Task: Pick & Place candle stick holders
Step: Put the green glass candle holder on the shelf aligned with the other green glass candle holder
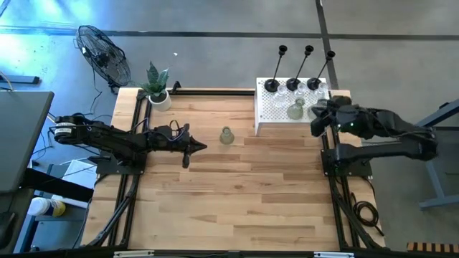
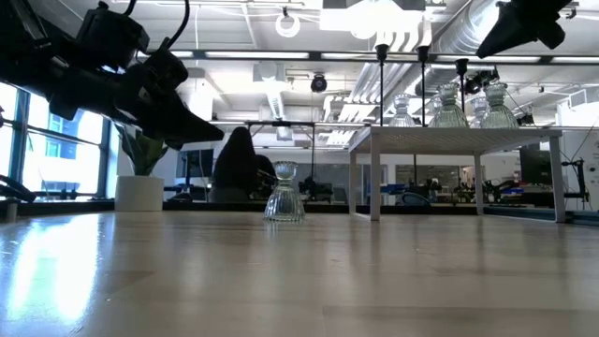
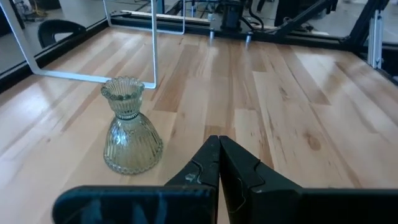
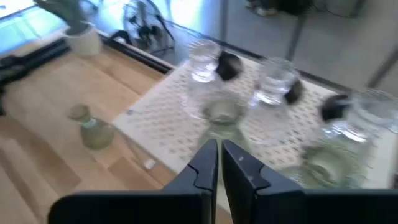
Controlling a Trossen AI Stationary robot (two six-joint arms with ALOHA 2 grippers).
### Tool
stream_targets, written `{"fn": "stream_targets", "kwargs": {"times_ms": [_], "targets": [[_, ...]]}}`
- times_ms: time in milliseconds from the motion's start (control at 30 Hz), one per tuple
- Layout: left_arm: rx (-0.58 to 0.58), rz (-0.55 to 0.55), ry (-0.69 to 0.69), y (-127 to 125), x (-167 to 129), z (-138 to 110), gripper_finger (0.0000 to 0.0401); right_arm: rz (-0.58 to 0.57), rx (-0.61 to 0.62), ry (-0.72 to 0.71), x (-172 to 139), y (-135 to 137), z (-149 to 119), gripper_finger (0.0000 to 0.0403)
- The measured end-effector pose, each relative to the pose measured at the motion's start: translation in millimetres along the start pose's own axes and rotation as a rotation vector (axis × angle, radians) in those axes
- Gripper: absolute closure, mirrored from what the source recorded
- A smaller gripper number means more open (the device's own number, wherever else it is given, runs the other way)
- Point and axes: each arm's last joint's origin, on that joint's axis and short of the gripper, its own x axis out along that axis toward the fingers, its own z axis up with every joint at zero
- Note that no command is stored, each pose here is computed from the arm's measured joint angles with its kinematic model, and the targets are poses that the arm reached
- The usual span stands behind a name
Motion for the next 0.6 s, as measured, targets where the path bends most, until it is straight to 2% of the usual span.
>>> {"fn": "stream_targets", "kwargs": {"times_ms": [133, 300, 433, 600], "targets": [[-0.077, 0.021, -0.002, 0.6, 0.0, 0.0, 0.04, 0.041, -0.063, -0.017, 0.7, 16.8, -4.4, 0.0393], [-0.087, 0.048, 0.002, 1.4, 0.1, -0.3, 0.0385, 0.116, -0.133, -0.06, -2.4, 42.1, -9.2, 0.0397], [-0.065, 0.105, 0.016, -3.6, 5.1, 5.7, 0.0336, 0.19, -0.172, -0.098, -8.2, 61.8, -13.9, 0.0402], [-0.002, 0.182, 0.084, -11.4, 19.8, 19.1, 0.0247, 0.282, -0.238, -0.136, -17.8, 89.4, -24.9, 0.0402]]}}
